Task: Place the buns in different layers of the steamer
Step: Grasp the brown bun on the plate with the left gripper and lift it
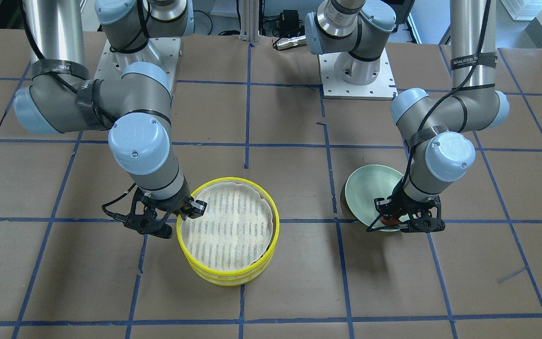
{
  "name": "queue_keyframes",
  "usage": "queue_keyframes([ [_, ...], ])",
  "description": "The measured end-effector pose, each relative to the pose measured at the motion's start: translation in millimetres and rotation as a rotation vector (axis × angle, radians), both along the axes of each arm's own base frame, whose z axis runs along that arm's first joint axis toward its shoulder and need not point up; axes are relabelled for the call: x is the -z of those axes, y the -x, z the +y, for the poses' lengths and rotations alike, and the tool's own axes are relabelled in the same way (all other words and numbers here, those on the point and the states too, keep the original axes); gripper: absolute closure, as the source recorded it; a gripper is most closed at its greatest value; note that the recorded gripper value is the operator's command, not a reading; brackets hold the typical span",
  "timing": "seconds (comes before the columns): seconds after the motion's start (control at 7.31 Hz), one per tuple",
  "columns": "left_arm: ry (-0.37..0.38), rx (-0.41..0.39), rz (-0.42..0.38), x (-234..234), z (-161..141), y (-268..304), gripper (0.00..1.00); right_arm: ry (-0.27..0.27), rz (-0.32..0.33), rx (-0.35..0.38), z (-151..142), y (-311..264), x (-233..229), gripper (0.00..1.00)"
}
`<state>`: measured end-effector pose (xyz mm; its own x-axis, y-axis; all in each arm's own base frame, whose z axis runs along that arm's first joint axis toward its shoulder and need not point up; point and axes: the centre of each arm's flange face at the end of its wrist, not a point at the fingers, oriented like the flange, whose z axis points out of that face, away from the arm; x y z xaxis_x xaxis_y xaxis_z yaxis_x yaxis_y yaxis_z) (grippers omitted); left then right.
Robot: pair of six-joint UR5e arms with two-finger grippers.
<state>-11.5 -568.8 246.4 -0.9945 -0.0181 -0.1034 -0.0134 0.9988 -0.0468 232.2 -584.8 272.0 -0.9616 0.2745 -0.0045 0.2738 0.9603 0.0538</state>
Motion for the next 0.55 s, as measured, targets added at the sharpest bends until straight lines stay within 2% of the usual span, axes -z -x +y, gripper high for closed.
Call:
queue_keyframes([
  [0.41,0.085,0.034,0.002,-66.1,5.4,43.4,0.98,0.021,0.005,-0.008,1.7,2.5,-14.4,0.0],
  [0.55,0.125,0.015,0.039,-82.4,5.9,76.4,0.98,0.046,0.002,-0.012,5.2,8.6,-36.4,0.0],
])
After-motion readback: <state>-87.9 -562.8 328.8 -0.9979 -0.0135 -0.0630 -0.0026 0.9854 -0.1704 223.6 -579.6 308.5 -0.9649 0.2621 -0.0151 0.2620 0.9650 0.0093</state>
